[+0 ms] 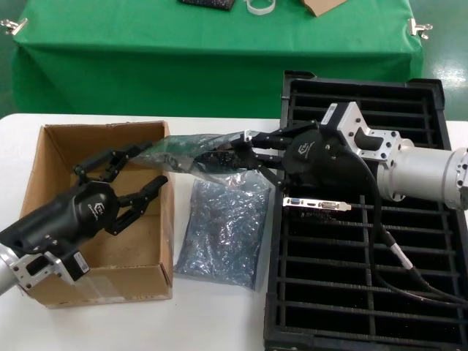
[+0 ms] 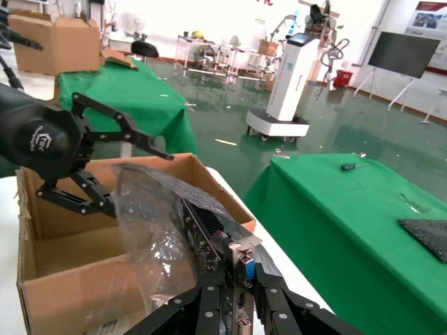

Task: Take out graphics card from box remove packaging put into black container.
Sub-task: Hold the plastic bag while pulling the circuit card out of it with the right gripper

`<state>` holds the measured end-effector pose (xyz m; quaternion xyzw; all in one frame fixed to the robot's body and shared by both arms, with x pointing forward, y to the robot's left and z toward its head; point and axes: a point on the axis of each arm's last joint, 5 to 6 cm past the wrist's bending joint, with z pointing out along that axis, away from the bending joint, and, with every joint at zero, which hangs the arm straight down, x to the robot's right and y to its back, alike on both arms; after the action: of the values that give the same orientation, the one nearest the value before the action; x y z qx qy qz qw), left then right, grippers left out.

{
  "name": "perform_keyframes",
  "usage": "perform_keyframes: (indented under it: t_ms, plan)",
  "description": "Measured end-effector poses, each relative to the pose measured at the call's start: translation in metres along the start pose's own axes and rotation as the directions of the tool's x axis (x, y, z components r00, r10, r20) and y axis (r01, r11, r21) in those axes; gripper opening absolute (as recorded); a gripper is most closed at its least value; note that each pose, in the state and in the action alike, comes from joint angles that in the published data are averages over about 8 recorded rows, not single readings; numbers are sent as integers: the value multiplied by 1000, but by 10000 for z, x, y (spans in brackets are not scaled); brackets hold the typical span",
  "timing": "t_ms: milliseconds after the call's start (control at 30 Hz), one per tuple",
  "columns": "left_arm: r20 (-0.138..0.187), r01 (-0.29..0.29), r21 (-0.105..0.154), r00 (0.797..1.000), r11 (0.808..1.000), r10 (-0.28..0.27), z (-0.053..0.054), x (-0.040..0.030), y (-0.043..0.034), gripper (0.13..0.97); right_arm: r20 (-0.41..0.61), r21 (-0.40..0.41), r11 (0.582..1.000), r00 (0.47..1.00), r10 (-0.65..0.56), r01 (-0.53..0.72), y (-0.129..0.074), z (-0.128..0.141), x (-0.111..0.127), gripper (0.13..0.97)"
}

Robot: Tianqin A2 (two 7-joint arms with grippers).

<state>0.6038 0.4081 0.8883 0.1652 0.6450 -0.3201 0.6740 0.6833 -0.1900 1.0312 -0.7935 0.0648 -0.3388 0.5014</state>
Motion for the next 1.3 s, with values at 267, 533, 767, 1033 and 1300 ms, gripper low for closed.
perform_keyframes:
  t_ms: [267, 533, 767, 1033, 1300]
  plan:
    - [0, 5, -4, 1000, 1000, -5, 83, 11, 28, 491, 12, -9, 999, 999, -33, 33, -62, 20, -7, 204]
    - [5, 7, -3, 1000, 1000, -7, 142, 17, 33, 603, 9, -8, 998, 998, -56, 56, -115, -17, -36, 204]
    - [8, 9, -2, 1000, 1000, -9, 168, 29, 25, 558, 5, -4, 998, 998, -66, 66, -134, -47, -52, 204]
    - [8, 13, -4, 1000, 1000, -13, 193, 55, 16, 455, 5, -2, 997, 997, -73, 73, -140, -72, -57, 204]
    - [8, 19, -5, 1000, 1000, -19, 215, 72, 8, 380, 6, -8, 997, 997, -74, 74, -137, -85, -48, 204]
